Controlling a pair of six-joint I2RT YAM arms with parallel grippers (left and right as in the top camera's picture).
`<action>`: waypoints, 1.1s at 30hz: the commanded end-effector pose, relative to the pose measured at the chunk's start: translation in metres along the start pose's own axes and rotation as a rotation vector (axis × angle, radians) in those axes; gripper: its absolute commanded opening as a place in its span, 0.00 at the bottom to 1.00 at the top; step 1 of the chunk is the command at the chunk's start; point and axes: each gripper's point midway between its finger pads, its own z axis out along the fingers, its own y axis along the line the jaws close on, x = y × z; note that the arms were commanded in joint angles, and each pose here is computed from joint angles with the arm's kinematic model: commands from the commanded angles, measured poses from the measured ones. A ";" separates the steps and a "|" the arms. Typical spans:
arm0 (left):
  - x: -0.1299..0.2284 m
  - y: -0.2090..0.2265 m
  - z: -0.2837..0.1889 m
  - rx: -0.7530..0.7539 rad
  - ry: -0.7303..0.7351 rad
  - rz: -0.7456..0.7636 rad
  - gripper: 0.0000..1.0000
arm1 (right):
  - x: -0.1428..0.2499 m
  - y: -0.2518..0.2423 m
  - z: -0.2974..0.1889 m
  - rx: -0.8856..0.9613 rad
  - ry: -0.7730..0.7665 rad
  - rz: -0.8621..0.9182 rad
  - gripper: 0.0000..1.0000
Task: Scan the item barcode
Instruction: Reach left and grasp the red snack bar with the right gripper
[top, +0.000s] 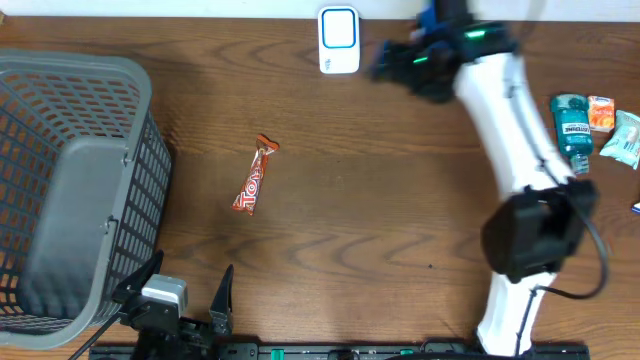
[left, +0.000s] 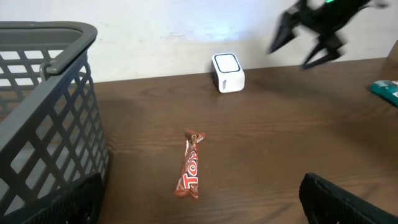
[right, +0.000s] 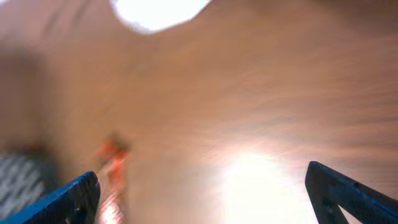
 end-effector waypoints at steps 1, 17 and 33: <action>0.000 0.000 0.000 0.001 -0.002 -0.002 1.00 | 0.060 0.057 0.044 -0.079 0.164 -0.022 0.99; 0.000 0.000 0.000 0.001 -0.002 -0.002 1.00 | 0.197 0.107 0.197 0.183 0.145 -0.282 0.73; 0.000 0.000 0.000 0.001 -0.002 -0.002 1.00 | 0.199 0.086 0.153 0.101 0.372 -0.559 0.01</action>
